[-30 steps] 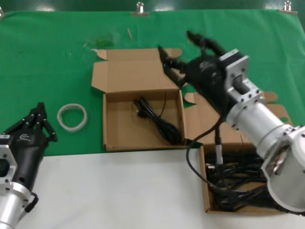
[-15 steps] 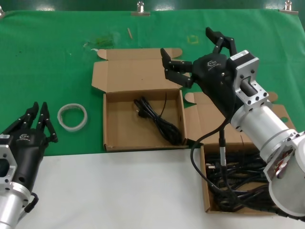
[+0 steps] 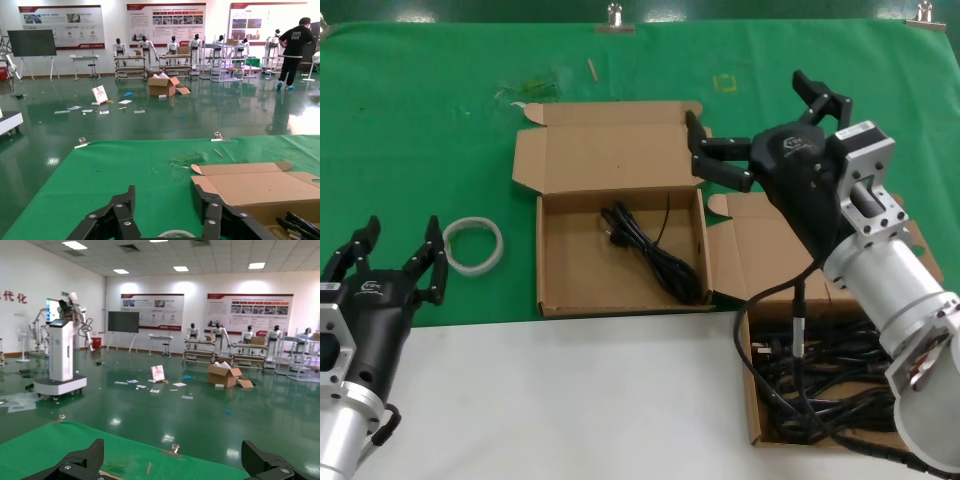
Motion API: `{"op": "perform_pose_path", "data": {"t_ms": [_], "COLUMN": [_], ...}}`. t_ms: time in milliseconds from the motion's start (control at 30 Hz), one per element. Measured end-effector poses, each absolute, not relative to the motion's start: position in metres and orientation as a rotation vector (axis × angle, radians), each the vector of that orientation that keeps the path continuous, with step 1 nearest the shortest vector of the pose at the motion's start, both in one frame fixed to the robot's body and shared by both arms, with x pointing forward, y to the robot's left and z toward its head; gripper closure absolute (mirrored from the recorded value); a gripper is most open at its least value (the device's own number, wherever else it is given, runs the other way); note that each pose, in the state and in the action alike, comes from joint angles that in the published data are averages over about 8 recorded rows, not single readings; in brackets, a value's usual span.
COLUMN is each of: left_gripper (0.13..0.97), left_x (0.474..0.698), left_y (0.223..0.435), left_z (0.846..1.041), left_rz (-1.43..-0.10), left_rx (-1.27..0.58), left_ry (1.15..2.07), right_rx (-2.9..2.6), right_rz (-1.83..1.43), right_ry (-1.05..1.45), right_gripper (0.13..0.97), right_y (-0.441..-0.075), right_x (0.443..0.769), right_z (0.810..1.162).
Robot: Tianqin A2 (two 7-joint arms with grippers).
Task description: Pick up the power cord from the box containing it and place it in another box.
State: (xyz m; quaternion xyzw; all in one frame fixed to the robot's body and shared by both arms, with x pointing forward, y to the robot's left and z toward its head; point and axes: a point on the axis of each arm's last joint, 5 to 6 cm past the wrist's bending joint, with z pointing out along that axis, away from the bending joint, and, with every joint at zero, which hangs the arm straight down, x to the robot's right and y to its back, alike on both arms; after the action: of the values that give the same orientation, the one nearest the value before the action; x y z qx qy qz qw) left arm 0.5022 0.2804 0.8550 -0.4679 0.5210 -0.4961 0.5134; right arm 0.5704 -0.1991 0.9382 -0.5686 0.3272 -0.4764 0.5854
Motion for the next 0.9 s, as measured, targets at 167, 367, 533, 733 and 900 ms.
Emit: {"op": "perform_pose_path", "data": {"t_ms": [167,367,533,733,900], "left_gripper": [0.647,0.565,0.429,0.326,0.251], "left_x": [0.502,0.502,0.502,0.502,0.502], "left_y": [0.28,0.28,0.28,0.28,0.28], "left_z": [0.855,0.855,0.855,0.855,0.855], "left_rz": [-1.193,-1.193,-1.193,-1.193,-1.193], "left_rx": [-1.125,-1.125,-1.125,-1.125,-1.125], "left_ry": [1.253,1.253,1.253,1.253,1.253], "right_rx": [-1.308,-1.29,-1.277,-1.265,-1.258], "right_rz": [-1.12,-1.133,-1.144,-1.159,-1.173], "right_ry": [0.79,0.826,0.857,0.897,0.933], "right_gripper": [0.149,0.13,0.13,0.13,0.13], "right_y": [-0.205,-0.212,-0.219,-0.228,-0.236], "right_x": [0.567,0.563,0.559,0.553,0.548], "right_z": [0.932,0.925,0.918,0.909,0.9]}}
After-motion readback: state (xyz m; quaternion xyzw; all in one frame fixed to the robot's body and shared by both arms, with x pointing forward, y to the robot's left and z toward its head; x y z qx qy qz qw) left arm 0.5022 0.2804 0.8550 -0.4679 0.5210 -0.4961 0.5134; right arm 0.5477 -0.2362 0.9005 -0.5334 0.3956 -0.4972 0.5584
